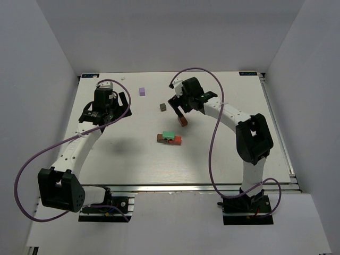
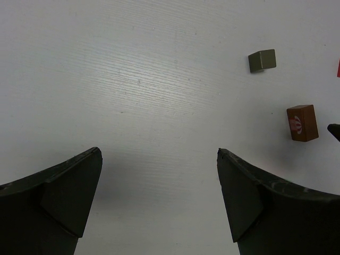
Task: Build the wood block tower
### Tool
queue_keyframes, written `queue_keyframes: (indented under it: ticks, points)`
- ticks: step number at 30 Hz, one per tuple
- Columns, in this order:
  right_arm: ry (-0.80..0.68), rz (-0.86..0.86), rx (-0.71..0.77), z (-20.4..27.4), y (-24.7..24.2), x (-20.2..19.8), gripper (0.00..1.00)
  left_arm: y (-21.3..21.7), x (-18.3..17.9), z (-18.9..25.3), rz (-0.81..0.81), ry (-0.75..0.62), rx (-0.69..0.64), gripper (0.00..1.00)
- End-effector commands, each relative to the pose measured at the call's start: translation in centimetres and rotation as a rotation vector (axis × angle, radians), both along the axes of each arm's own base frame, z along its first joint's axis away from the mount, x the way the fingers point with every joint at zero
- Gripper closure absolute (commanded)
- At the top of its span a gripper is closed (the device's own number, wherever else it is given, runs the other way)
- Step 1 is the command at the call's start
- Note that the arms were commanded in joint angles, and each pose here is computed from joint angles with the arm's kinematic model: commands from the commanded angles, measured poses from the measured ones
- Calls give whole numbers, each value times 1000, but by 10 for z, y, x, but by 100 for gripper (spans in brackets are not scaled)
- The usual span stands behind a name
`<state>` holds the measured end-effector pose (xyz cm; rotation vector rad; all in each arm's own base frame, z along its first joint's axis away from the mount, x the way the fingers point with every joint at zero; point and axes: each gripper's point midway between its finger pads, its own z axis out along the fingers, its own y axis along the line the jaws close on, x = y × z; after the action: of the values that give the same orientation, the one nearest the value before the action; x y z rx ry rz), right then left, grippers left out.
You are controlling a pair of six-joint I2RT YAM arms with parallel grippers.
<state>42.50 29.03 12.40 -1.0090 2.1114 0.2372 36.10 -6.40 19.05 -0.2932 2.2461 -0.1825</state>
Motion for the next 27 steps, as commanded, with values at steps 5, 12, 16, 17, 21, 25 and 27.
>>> queue_keyframes:
  ticks: [5,12,16,17,21,25,27]
  points:
    - [36,-36,-72,-25,-4,12,10,3,3,14,12,-30,16,2]
    - [128,-21,-74,-53,0,1,18,5,3,13,17,-28,19,2]
    - [171,-18,-57,-65,1,-8,24,5,3,14,19,-29,19,2]
    - [176,-16,-58,-67,1,-9,25,4,3,14,17,-31,17,2]
    - [182,-25,-64,-70,-1,-9,31,2,3,15,8,-33,10,2]
    - [194,-42,-63,-74,-2,-7,33,3,2,16,12,-36,12,2]
    - [203,-51,-61,-76,-4,-6,33,4,2,17,12,-39,11,2]
